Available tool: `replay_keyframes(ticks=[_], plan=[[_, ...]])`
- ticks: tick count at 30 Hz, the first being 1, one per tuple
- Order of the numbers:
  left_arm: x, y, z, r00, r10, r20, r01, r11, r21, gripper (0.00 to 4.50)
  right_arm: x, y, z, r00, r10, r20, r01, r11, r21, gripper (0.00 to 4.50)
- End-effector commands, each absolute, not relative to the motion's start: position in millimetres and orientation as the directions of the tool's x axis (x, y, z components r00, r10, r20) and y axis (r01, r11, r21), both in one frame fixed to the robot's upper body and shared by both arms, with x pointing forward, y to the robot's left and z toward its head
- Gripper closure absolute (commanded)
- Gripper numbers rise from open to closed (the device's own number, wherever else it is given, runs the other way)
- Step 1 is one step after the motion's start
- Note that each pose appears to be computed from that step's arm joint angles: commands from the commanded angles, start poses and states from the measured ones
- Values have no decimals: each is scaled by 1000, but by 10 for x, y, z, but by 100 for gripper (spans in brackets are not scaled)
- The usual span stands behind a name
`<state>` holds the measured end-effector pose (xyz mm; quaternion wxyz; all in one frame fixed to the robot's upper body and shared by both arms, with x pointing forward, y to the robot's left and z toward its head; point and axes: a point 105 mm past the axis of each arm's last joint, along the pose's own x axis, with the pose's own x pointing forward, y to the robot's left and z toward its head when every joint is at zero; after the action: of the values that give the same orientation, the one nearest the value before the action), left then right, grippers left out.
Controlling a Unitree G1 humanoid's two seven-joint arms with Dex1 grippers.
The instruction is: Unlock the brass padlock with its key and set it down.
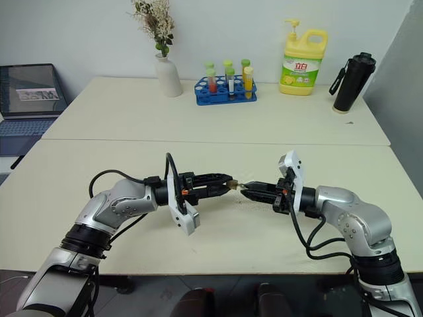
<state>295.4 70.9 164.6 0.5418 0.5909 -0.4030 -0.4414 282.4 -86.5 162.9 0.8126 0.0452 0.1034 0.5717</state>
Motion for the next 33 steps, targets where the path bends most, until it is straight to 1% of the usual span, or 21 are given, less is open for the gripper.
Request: replay_keyframes(ticks=[1,7,13,17,21,24,27,29,30,32,33], plan=[[2903,679,1714,269,-962,-56,-25,-65,998,354,2782,-794,1732,276,958,-84,-941,287,181,450],[2886,678,1696,264,-963,-55,-18,-62,998,354,2789,-802,1753,246,966,-83,-940,259,221,450],[2886,675,1687,260,-964,-58,-23,-67,998,354,2794,-875,1817,184,979,-89,-908,203,366,450],[2893,678,1668,261,-963,-64,-38,-77,996,354,2849,-938,1798,158,976,-152,-830,215,514,450],[2891,672,1658,261,-963,-66,-50,-82,995,354,2878,-922,1815,139,976,-169,-756,215,619,450],[2896,673,1638,265,-962,-67,-50,-83,995,354,2880,-900,1800,130,972,-196,-735,227,639,450],[2892,669,1635,267,-961,-65,-53,-82,995,354,2900,-881,1812,137,971,-196,-724,233,649,450],[2896,673,1632,272,-960,-62,-47,-78,996,354,2886,-867,1827,134,972,-194,-740,228,633,450],[2900,676,1631,274,-960,-61,-43,-75,996,354,2897,-862,1813,149,966,-210,-753,248,609,450],[2901,678,1627,277,-959,-60,-39,-74,996,354,2902,-850,1827,159,966,-202,-777,248,579,450],[2902,679,1626,278,-959,-59,-36,-72,997,354,2895,-853,1828,163,965,-207,-803,251,540,450]])
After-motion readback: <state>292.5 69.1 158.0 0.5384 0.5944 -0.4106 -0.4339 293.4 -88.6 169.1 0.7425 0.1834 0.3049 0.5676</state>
